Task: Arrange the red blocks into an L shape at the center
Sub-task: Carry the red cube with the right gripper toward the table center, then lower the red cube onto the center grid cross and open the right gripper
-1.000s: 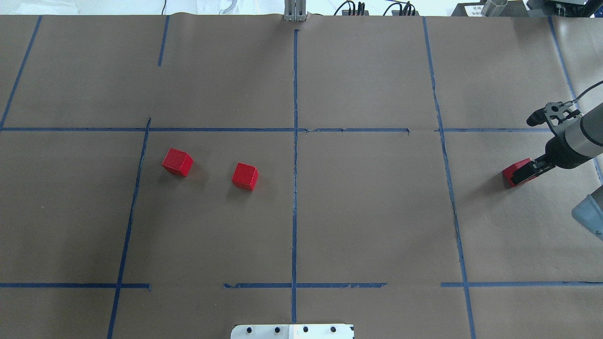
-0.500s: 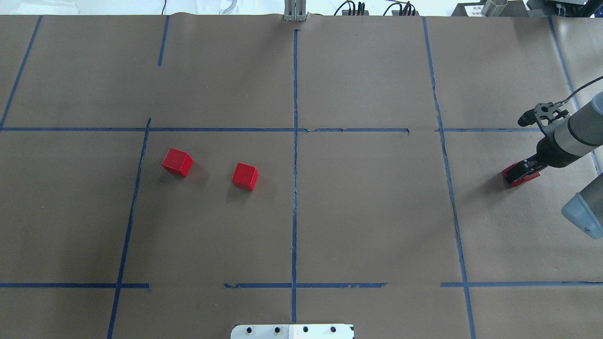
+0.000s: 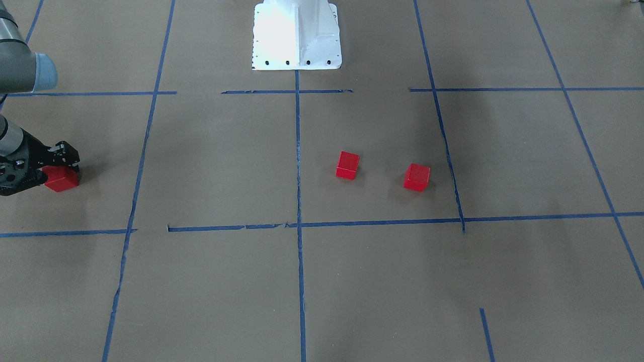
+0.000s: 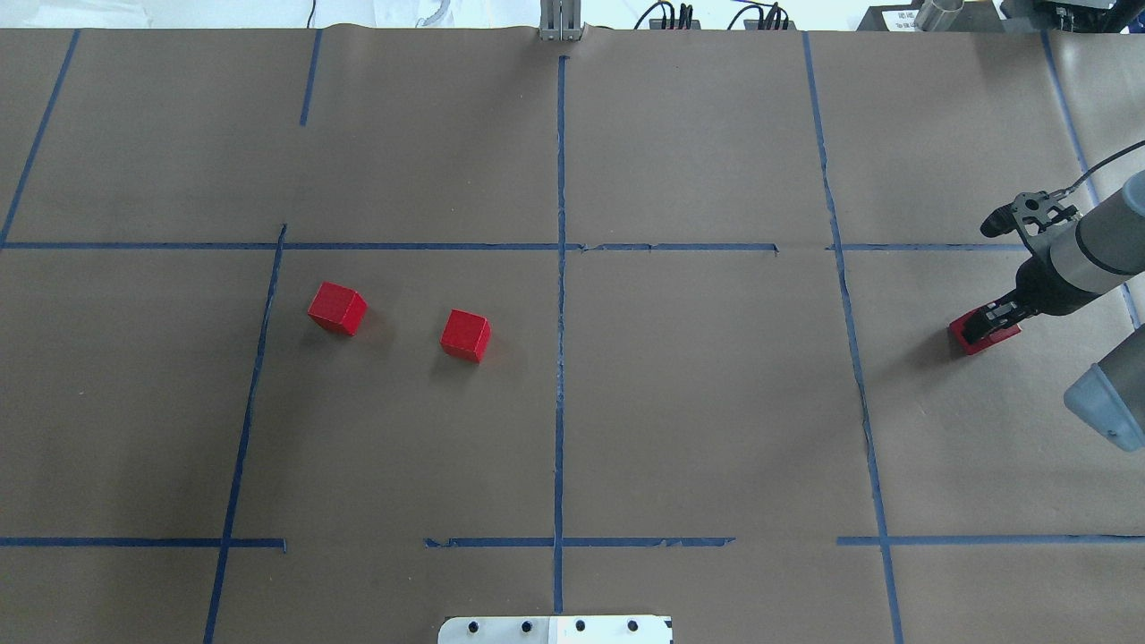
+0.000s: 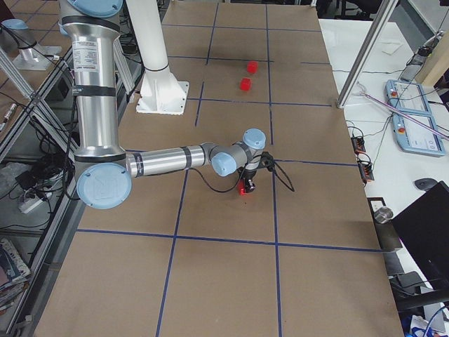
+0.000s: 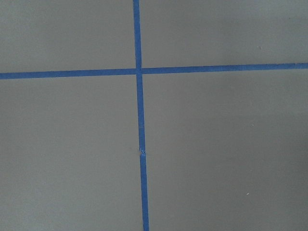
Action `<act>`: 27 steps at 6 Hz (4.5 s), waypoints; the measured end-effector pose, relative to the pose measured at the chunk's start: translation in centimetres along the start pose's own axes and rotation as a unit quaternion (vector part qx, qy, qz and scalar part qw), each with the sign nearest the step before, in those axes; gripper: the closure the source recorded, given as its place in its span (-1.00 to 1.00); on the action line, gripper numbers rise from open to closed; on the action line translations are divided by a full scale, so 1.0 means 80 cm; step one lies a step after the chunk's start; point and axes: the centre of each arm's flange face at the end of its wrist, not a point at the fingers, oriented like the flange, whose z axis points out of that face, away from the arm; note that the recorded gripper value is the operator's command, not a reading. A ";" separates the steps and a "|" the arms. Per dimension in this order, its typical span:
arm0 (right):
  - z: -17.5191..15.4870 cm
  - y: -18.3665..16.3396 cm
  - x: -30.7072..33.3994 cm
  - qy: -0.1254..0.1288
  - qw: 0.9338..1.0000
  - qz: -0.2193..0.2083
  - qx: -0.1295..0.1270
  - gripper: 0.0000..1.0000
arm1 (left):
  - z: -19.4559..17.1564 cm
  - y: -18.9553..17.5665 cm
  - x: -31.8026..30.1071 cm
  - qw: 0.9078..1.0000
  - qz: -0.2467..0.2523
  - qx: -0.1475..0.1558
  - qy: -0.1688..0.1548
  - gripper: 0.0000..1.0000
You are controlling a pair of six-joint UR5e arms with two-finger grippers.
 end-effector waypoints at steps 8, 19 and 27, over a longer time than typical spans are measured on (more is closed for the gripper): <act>-0.087 -0.128 -0.460 -0.066 0.984 0.161 0.022 1.00 | -0.001 0.000 0.000 1.000 0.004 0.001 -0.004 -1.00; 0.000 -0.144 -0.679 -0.023 0.974 0.225 0.014 0.92 | 0.004 -0.005 0.000 1.000 0.002 -0.002 0.001 -1.00; 0.002 -0.141 -0.683 -0.022 0.976 0.218 0.015 -1.00 | 0.002 -0.004 0.001 1.000 0.002 -0.001 0.001 -1.00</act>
